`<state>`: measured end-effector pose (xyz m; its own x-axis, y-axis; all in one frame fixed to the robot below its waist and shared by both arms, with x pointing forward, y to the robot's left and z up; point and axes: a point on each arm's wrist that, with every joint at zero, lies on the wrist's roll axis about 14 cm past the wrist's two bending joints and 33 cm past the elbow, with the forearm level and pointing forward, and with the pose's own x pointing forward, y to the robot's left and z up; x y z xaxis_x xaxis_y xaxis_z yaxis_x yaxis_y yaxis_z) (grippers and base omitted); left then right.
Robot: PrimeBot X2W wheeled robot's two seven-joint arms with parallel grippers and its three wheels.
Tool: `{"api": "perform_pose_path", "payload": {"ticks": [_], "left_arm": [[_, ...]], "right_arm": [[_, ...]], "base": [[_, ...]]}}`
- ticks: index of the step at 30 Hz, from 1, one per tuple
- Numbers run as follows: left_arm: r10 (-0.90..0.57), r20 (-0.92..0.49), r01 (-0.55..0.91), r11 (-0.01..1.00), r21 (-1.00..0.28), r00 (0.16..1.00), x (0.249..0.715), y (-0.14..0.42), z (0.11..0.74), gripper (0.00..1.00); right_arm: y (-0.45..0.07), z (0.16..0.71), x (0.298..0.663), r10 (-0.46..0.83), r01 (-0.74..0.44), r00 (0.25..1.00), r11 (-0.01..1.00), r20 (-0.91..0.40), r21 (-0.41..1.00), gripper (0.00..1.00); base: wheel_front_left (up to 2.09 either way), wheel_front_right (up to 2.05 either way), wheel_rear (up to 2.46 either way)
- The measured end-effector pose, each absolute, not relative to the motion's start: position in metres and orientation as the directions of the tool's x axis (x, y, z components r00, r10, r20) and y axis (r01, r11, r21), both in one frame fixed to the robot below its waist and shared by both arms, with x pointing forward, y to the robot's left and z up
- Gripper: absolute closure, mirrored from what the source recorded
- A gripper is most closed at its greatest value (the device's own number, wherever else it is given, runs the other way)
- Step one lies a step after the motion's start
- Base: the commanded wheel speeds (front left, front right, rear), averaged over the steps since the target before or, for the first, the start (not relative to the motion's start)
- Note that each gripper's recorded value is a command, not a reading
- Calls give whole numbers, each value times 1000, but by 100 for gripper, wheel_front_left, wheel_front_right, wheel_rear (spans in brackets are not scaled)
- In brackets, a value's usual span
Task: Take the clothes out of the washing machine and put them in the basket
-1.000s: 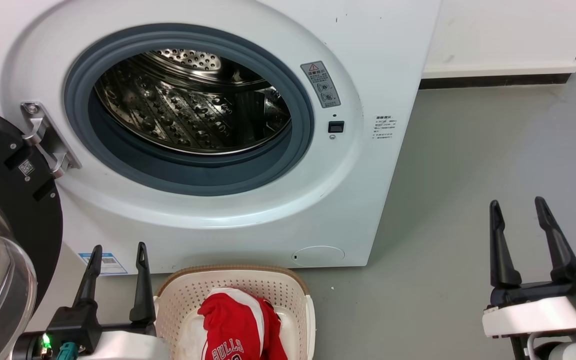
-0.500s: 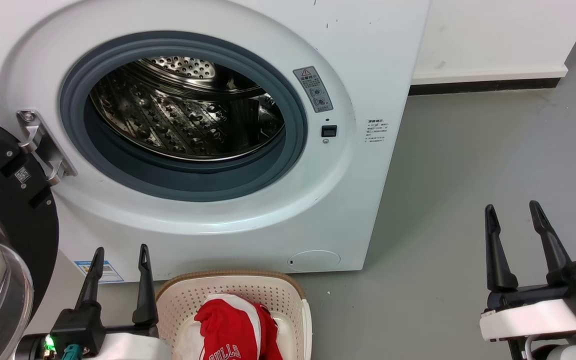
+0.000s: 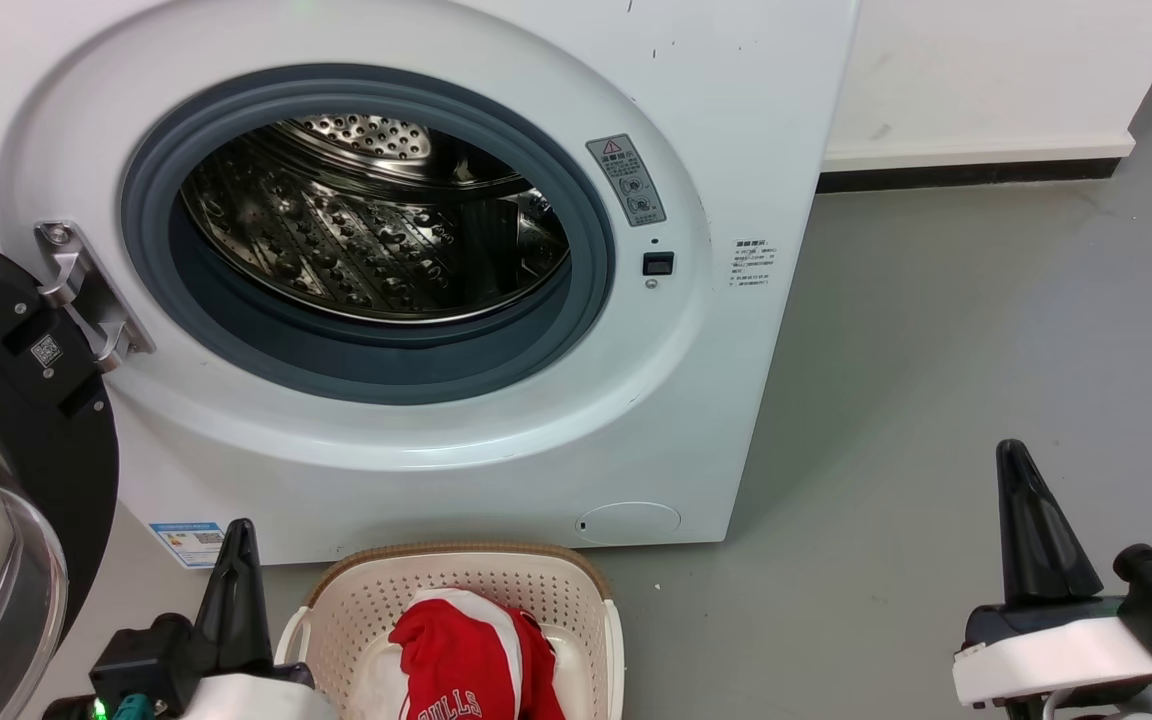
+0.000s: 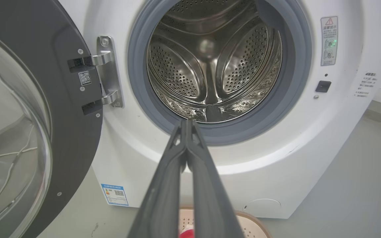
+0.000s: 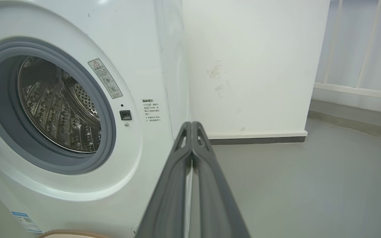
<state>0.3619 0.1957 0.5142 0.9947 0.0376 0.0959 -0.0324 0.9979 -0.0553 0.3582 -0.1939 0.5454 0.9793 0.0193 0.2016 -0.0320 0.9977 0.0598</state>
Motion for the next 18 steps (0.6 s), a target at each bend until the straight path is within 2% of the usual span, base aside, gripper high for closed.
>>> {"api": "perform_pose_path", "payload": {"ticks": [18], "left_arm": [[83,12,-71,915,-397,997,365,203,500,100]], "right_arm": [[-203,531,363,-42,-17,990,913,134,408,100]], "base": [[0,0,0]]}}
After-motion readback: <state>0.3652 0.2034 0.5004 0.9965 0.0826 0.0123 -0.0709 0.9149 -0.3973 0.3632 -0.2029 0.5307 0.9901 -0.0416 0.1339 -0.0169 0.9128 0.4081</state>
